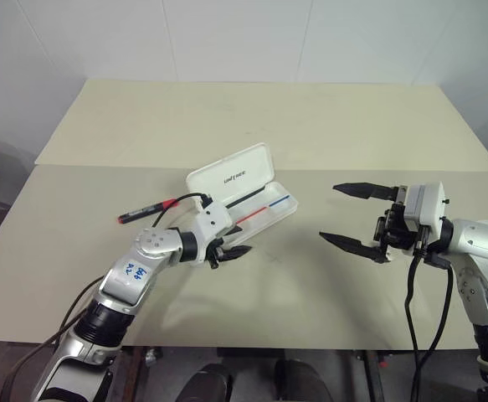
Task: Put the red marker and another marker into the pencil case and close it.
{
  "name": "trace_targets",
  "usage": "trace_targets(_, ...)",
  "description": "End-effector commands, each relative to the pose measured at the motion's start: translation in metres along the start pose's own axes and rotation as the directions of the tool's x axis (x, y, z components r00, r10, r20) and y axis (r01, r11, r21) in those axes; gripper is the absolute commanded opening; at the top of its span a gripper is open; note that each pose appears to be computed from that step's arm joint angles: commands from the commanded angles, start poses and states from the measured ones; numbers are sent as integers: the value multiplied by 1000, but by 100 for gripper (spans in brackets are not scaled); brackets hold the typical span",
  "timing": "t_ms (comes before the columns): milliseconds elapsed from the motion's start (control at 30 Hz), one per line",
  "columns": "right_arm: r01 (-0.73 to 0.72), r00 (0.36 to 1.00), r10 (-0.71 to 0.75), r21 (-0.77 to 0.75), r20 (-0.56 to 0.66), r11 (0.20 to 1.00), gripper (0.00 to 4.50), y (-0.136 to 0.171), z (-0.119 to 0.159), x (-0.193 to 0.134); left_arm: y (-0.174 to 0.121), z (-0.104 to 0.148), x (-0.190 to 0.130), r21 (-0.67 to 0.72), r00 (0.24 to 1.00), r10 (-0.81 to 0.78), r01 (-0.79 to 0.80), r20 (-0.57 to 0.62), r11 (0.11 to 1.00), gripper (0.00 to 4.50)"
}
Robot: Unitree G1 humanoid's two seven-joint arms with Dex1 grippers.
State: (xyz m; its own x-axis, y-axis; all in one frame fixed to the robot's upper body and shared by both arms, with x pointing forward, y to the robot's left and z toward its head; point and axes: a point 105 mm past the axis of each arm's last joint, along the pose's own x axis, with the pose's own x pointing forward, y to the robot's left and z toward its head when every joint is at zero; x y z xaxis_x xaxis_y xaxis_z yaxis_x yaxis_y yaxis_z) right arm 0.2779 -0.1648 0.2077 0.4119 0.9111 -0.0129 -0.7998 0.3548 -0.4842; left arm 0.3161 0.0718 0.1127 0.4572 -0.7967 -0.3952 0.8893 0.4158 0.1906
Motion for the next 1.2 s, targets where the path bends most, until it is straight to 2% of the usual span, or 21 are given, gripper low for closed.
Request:
trace_targets(33,21,999,-20,-54,31,998,450,-3,16,-2,3,1,0,24,999,1,0,-39,1000,254)
trace_targets(100,28,999,-26,-61,37,998,450,-4,18,-2,4,-3,0,5,997,-2,3,-76,1000,254)
trace_targets(200,36,999,-33,-72,42,997,450,-7,21,-1,5,-7,1,10,993,-6,8,-119,1000,199)
trace_targets(400,48,998,-43,-93,50,995,450,-11,27,0,5,-16,5,18,984,-19,23,-178,1000,1)
trace_targets(600,51,997,-46,-103,54,993,450,-14,31,2,-2,-20,10,18,980,-62,67,-187,998,1)
trace_targets(700,51,998,-47,-102,51,993,450,-15,31,2,-14,-8,12,42,982,-143,149,-120,988,1)
trace_targets(833,50,999,-48,-84,25,995,450,-16,26,-3,-23,8,9,169,969,-237,246,-68,955,1)
trace_targets(967,54,998,-56,-54,-29,997,450,-17,14,-15,-29,16,6,294,946,-317,324,-73,899,1)
trace_targets(1200,70,994,-71,-17,-85,997,450,-12,2,-29,-42,15,10,327,915,-394,399,-86,857,1)
